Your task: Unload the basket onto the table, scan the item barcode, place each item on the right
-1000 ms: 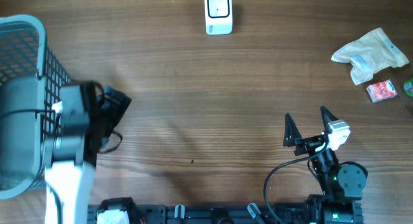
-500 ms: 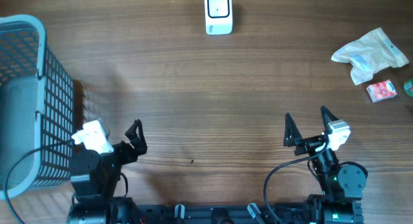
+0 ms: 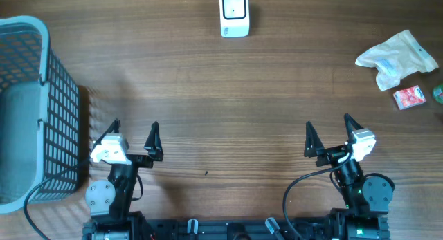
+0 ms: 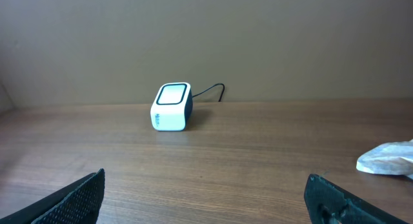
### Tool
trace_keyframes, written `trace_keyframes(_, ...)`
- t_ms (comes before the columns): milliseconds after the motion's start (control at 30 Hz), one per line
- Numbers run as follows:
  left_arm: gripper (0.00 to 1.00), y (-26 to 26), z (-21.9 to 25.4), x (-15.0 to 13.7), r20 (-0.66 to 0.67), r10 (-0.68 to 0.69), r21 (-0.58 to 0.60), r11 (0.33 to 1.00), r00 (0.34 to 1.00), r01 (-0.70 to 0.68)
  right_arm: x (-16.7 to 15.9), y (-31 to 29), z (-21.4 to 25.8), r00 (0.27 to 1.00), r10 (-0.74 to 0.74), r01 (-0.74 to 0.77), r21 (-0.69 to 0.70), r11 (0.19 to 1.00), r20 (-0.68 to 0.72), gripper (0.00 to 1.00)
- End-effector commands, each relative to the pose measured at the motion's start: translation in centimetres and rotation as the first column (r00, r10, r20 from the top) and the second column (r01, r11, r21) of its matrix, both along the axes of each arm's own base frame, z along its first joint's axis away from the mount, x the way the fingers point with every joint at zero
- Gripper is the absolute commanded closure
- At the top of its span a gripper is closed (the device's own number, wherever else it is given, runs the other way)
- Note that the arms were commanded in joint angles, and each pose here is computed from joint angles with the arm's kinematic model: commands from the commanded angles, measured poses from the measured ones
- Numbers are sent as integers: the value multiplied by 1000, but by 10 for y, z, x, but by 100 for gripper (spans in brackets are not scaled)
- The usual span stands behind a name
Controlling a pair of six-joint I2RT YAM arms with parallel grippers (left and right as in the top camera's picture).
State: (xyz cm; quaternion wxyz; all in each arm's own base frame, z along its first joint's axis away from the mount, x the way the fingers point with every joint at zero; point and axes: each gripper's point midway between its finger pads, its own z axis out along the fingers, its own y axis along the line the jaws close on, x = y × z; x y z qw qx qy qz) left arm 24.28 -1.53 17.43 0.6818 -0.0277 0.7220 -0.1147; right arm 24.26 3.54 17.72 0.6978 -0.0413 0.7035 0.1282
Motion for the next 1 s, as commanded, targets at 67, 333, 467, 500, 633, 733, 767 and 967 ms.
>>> trace_keyframes(67,0,7,-11,2,1,35,15,999,999,-35,0,0,2,1000,-2,2,-18,1000,16,0)
trace_keyframes(333,0,6,-13,2,-10,28,15,999,1000,-28,0,0,2,1000,-2,2,-18,1000,16,1)
trace_keyframes(467,0,6,-13,2,-10,28,14,1000,1000,-28,0,0,2,1000,-2,2,-18,1000,16,0)
trace_keyframes(500,0,6,-13,2,-10,28,15,999,1000,-28,0,0,2,1000,-2,2,-18,1000,16,0)
trace_keyframes(633,0,6,-13,2,-9,29,15,999,1000,-29,0,0,2,1000,-2,2,-18,1000,16,0)
trace_keyframes(733,0,6,-13,2,-8,29,15,999,1000,-29,0,0,2,1000,-2,2,-18,1000,16,0)
trace_keyframes(767,0,6,-13,2,-8,29,15,999,1000,-29,0,0,2,1000,-2,2,-18,1000,16,0)
trace_keyframes(967,0,6,-13,2,-8,29,15,999,1000,-29,0,0,2,1000,-2,2,-18,1000,16,0)
